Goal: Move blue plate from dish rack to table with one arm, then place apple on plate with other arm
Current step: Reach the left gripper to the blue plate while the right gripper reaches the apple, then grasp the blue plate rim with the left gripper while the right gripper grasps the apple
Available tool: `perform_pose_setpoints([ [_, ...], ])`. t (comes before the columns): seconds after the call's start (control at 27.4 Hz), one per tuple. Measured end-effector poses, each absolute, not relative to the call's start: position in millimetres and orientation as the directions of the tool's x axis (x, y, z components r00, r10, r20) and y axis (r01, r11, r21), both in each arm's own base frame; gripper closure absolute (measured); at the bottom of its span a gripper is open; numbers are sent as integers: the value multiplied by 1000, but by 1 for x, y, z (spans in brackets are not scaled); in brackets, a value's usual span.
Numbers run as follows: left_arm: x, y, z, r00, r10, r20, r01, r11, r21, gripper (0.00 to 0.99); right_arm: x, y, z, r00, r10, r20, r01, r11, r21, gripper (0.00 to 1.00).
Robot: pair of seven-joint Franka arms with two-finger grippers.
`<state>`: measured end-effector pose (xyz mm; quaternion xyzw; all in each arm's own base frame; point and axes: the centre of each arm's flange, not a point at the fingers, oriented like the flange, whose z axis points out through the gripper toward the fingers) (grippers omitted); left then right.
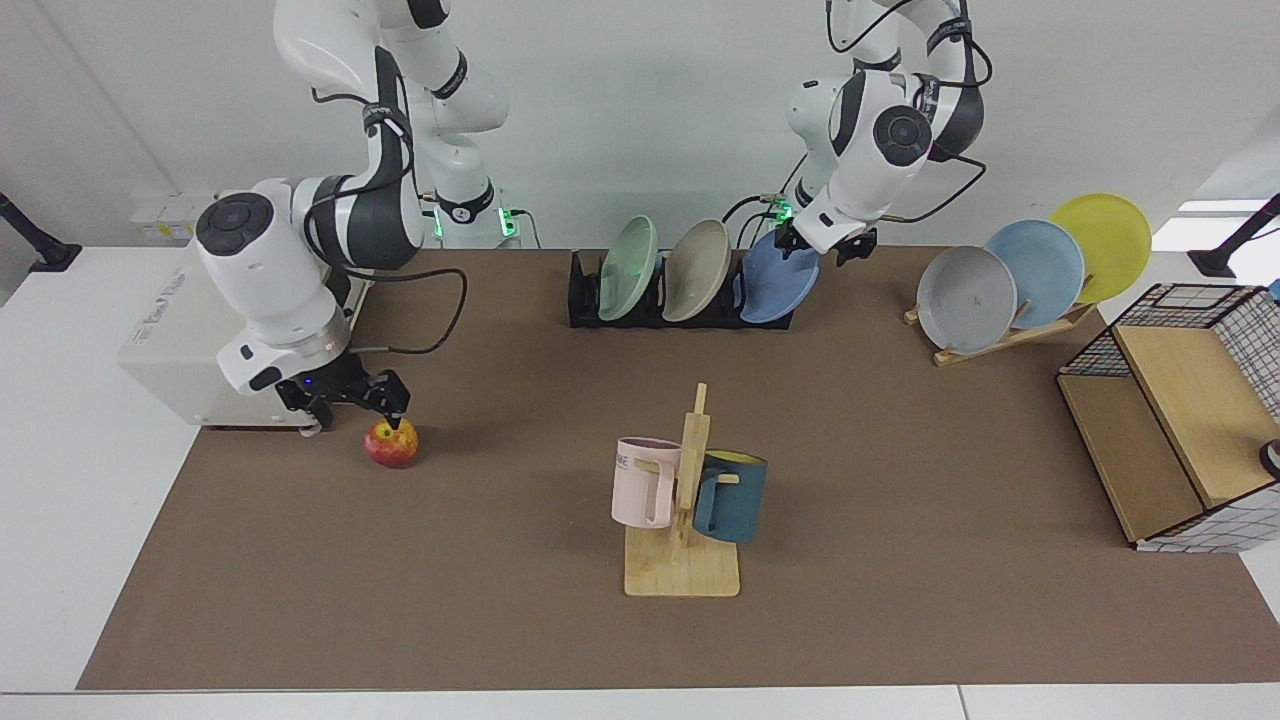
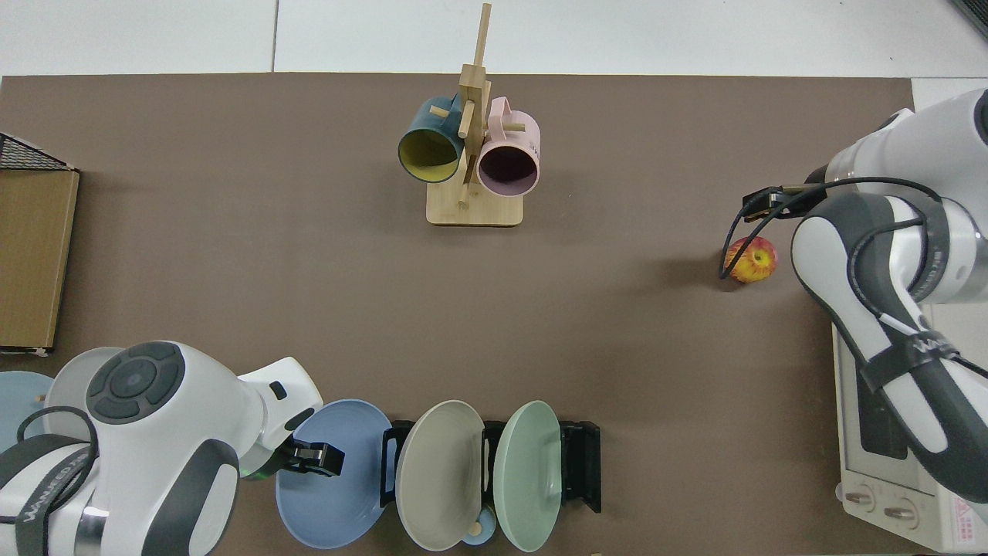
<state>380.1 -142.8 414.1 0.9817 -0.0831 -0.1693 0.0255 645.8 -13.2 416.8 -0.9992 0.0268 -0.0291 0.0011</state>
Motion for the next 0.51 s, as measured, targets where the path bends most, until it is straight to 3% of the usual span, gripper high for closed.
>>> perform_pose_setpoints([
  [0.4, 361, -185, 413, 925, -201, -323, -185, -980, 80, 9, 644, -17, 345, 998, -61, 15, -62, -998, 4, 0],
  [0.47, 358, -193, 413, 927, -205, -314, -191, -979, 74, 75, 642, -19, 332, 998, -65, 9, -65, -998, 6, 0],
  [0.51, 357, -196, 414, 927, -207, -311, -195, -978, 72, 189, 641, -20, 327, 998, -66, 7, -66, -998, 7, 0],
])
